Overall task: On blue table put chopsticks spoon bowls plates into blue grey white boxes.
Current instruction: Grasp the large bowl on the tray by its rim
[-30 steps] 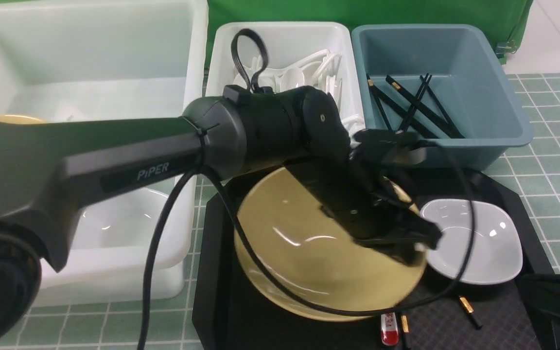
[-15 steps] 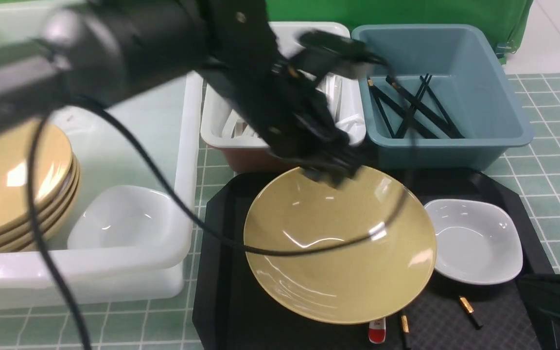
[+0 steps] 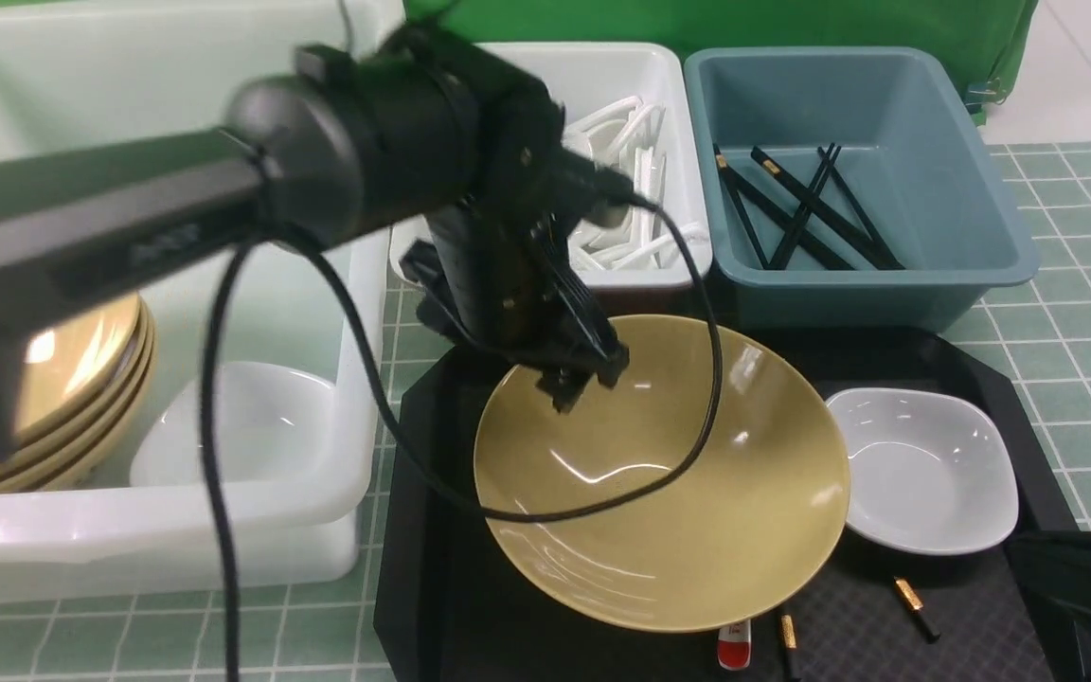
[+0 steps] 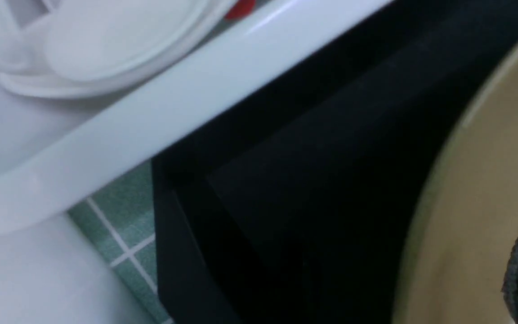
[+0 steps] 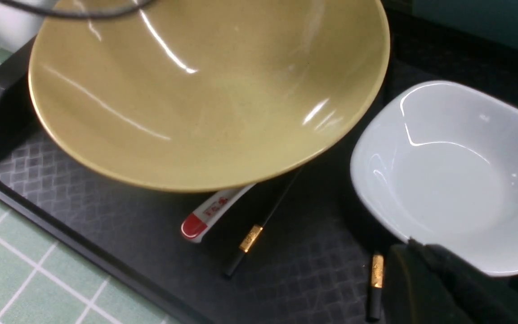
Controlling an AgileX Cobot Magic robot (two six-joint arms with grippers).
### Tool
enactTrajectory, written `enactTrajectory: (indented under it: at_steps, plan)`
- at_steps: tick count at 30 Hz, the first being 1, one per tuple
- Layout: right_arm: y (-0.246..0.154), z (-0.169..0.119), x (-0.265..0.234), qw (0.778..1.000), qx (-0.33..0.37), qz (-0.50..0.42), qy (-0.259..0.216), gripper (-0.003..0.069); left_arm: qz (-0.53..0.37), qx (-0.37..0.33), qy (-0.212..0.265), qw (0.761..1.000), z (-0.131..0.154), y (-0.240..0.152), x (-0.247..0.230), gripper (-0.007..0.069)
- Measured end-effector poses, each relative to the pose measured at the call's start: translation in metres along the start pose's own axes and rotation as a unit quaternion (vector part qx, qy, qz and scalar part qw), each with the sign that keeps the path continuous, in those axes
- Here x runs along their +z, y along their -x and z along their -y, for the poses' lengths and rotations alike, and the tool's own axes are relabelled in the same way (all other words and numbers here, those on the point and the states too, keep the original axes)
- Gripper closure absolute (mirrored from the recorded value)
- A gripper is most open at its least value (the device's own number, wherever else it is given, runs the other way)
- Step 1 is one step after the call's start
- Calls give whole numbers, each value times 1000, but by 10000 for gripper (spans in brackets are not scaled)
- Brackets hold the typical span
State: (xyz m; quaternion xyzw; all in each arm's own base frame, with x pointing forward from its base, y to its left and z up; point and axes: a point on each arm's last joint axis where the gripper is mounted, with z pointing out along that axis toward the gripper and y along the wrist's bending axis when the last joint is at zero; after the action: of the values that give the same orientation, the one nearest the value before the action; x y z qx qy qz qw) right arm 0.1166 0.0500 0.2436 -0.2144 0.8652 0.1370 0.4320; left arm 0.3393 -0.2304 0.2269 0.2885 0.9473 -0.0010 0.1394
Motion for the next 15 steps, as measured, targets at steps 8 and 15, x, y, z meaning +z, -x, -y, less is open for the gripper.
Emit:
enactTrajectory:
  at_steps: [8,15]
  plan:
    - [0,0,0,1000,0,0,0,622,-28,-8,-14,999,5,-1,25,270]
    - [0,0,0,1000,0,0,0,622,-31,-29,-46,998,7,-4,3,492]
